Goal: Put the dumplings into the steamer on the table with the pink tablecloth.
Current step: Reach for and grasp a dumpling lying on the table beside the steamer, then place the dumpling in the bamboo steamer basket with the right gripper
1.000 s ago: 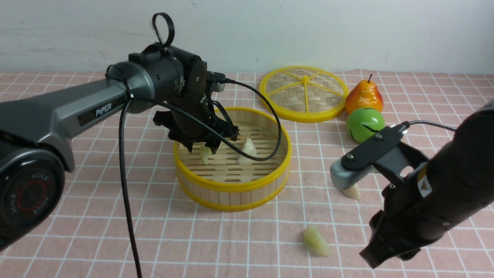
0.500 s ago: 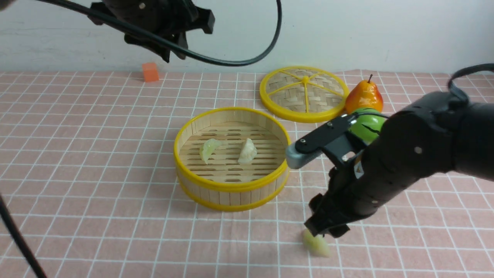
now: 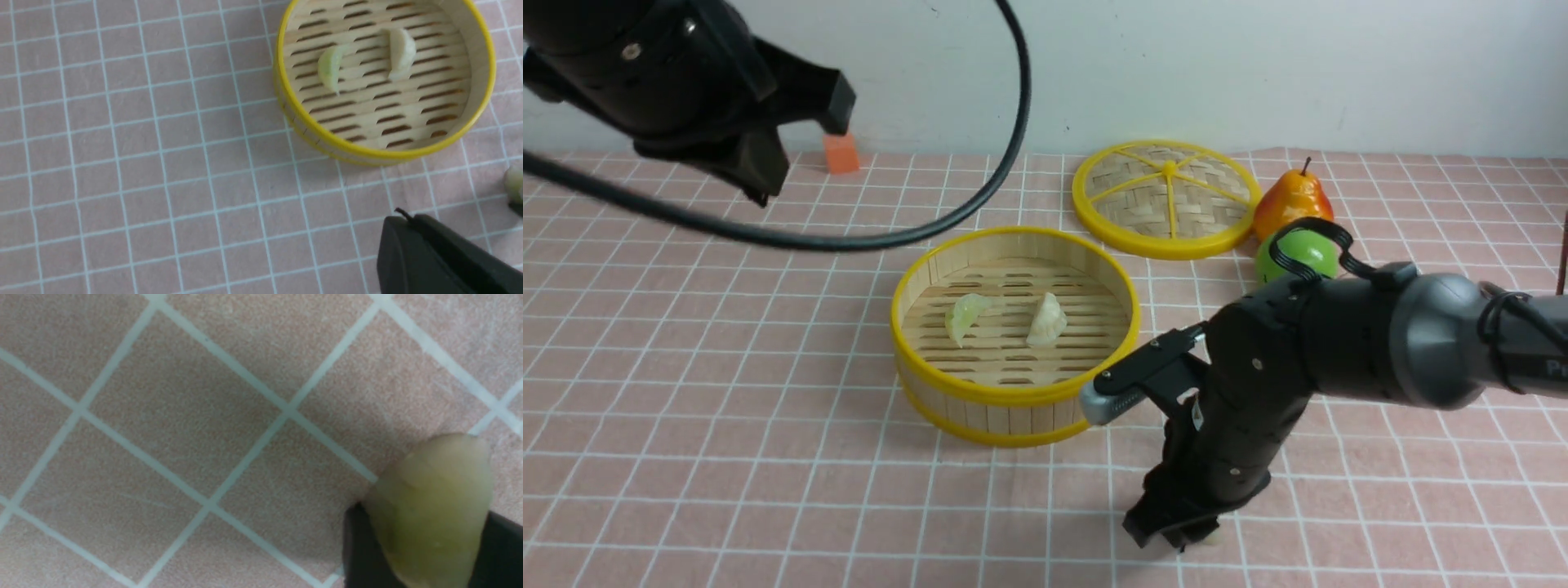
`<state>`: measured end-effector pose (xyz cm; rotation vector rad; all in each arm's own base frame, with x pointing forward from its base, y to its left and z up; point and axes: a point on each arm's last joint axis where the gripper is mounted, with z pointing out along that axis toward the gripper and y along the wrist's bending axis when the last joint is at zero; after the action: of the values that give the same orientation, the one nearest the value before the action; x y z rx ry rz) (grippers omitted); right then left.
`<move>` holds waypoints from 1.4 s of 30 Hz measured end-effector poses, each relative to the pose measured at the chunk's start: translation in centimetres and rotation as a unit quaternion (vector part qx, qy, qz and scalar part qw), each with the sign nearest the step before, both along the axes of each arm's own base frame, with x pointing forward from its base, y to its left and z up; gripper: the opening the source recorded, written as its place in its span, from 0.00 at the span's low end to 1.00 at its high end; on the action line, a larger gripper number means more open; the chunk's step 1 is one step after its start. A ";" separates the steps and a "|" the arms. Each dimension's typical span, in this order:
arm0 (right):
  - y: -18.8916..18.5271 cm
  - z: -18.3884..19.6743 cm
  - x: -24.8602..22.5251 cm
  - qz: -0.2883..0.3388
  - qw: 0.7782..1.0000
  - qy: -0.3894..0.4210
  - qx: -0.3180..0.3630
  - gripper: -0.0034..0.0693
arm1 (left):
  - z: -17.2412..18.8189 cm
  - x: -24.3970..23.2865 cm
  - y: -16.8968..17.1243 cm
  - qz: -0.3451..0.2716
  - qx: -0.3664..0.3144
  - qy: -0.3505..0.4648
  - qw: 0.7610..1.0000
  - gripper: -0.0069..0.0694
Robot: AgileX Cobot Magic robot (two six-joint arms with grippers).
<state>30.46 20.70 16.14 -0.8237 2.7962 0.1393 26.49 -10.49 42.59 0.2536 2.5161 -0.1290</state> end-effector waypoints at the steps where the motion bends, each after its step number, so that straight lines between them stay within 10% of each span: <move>1: 0.0 0.3 0.0 0.000 1.000 -0.002 0.001 0.38 | -0.2 -1.3 0.6 0.000 0.001 0.002 1.000 0.07; 16: 5.3 13.6 3.0 0.049 0.987 -0.124 0.087 0.38 | -0.9 -16.0 6.9 0.011 -0.039 -0.074 0.996 0.07; 33: 11.4 3.3 10.1 0.044 0.990 -0.093 0.092 0.38 | -0.9 -19.3 8.9 0.023 -0.031 -0.127 0.991 0.07; 42: 10.7 5.2 9.4 0.052 0.993 -0.084 0.069 0.75 | -1.0 -19.3 8.9 0.023 -0.031 -0.126 0.991 0.07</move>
<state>39.87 31.35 21.37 -0.9016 2.5557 0.2651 7.17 -1.63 41.60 0.1747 2.2608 -0.1461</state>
